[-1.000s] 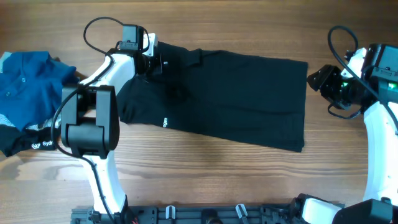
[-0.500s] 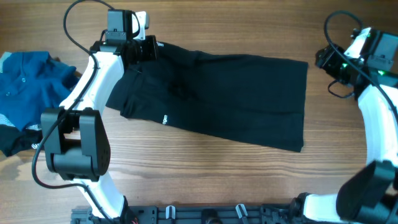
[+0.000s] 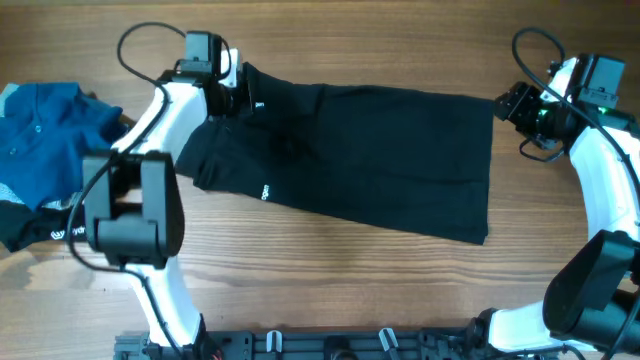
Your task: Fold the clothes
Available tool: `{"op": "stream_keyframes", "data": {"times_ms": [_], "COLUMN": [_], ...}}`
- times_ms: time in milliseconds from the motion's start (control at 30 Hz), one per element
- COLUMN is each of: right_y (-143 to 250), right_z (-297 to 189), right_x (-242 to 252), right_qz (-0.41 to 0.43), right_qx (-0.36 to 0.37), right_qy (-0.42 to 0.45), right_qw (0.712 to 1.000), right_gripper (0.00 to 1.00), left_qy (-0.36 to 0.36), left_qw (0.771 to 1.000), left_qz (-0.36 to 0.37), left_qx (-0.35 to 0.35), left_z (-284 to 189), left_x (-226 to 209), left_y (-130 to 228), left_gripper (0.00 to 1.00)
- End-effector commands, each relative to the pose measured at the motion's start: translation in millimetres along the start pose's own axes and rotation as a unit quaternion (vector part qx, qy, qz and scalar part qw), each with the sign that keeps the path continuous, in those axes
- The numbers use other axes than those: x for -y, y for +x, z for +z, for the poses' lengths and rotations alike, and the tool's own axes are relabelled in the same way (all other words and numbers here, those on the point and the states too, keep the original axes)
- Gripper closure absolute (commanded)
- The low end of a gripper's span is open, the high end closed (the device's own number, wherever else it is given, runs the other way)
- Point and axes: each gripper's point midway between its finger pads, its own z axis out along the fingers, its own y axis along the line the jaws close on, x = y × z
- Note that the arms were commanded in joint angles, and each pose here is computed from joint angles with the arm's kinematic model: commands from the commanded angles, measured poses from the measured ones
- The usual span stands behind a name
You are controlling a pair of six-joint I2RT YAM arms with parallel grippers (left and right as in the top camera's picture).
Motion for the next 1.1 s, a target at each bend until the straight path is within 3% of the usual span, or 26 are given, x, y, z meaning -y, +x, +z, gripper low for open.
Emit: {"op": "stream_keyframes", "data": {"times_ms": [0, 133, 233, 300, 433, 567, 733, 967, 1067], "right_y": [3, 4, 7, 7, 4, -23, -32, -20, -8], "right_z": [2, 2, 2, 2, 2, 5, 51, 121, 141], "right_x": [0, 0, 1, 1, 0, -1, 11, 36, 31], "right_qz": [-0.005, -0.004, -0.002, -0.002, -0.004, -0.02, -0.022, 0.0, 0.004], "right_qx": [-0.011, -0.014, -0.018, -0.018, -0.014, 0.041, 0.047, 0.026, 0.005], "right_qy": [-0.006, -0.005, -0.004, -0.003, -0.005, -0.002, -0.003, 0.002, -0.036], "right_qw": [1.0, 1.0, 1.0, 1.0, 1.0, 0.999, 0.999, 1.0, 0.999], "right_gripper": [0.29, 0.29, 0.3, 0.3, 0.3, 0.3, 0.33, 0.34, 0.38], "left_qy": [-0.008, 0.011, 0.069, 0.077, 0.097, 0.119, 0.115, 0.111, 0.111], "left_qw": [1.0, 1.0, 0.998, 0.997, 0.995, 0.99, 0.987, 0.989, 0.989], "left_qz": [-0.003, -0.002, 0.001, 0.003, 0.001, -0.023, -0.042, -0.049, -0.05], "left_qx": [-0.004, -0.009, -0.007, -0.003, 0.022, 0.071, 0.099, 0.083, 0.08], "left_z": [16, 20, 19, 18, -3, -59, -111, -112, -112], "left_x": [-7, 0, 19, 22, 25, 27, 21, 20, 20], "left_y": [0, 2, 0, -3, -18, -43, -49, -40, -39], "left_gripper": [0.63, 0.64, 0.89, 0.96, 0.96, 0.96, 0.96, 0.96, 0.96]}}
